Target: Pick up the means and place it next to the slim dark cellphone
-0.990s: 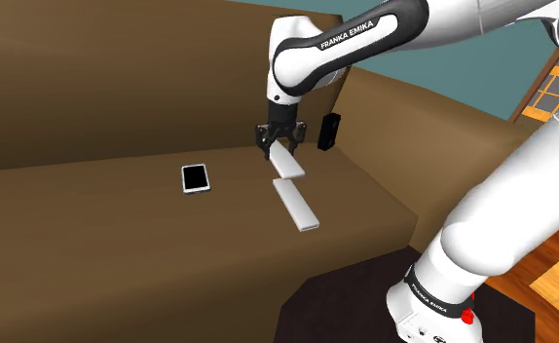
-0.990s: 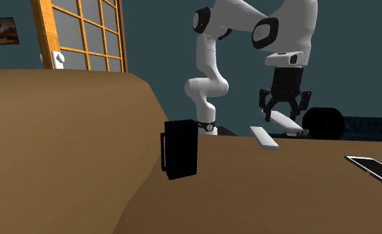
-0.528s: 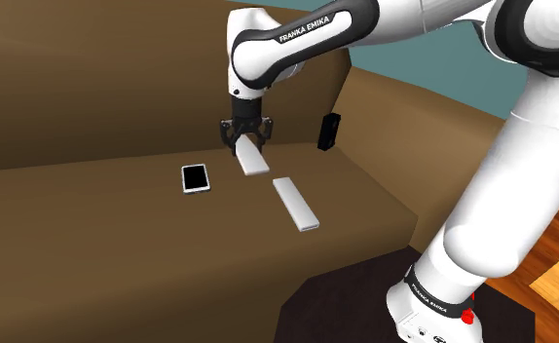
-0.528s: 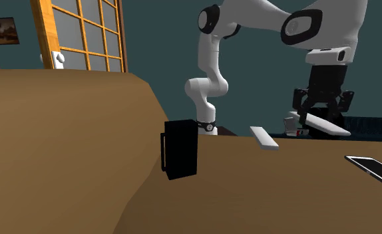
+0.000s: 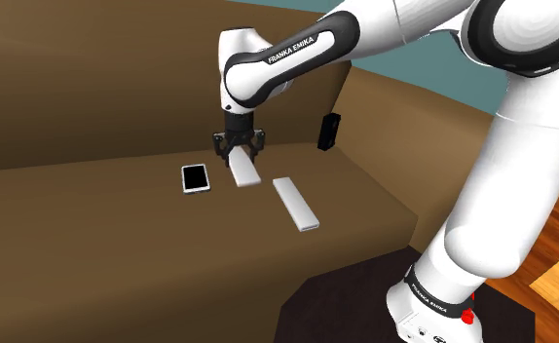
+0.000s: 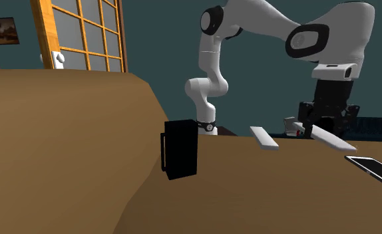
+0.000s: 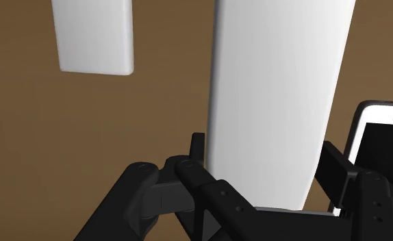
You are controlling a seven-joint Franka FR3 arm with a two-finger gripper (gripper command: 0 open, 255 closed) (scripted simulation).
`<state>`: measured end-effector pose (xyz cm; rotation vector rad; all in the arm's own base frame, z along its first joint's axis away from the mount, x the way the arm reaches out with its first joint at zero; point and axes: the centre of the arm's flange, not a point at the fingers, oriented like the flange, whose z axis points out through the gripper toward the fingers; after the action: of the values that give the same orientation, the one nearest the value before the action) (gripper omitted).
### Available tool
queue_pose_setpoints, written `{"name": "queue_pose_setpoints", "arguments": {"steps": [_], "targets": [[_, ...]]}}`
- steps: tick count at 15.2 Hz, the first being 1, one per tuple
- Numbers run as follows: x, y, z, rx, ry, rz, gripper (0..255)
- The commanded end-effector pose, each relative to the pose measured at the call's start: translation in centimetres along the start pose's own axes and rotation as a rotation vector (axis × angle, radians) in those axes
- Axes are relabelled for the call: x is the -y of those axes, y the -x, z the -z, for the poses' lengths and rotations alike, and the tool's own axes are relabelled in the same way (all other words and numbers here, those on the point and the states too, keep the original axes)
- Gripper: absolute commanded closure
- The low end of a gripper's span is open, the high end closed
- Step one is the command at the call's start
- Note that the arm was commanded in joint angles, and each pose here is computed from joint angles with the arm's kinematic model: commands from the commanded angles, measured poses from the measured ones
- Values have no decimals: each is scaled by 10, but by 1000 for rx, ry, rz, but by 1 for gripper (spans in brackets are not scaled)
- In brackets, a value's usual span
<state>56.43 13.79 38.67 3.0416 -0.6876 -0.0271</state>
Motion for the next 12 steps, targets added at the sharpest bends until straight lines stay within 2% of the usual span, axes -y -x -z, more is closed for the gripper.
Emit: {"name": "queue_pose_setpoints", "arguments": {"steps": [1, 6, 12], "targets": [[1, 1, -10, -1, -1, 0, 255], [1, 1, -36, -1, -1, 0, 255], [1, 1, -39, -1, -1, 0, 255]]}}
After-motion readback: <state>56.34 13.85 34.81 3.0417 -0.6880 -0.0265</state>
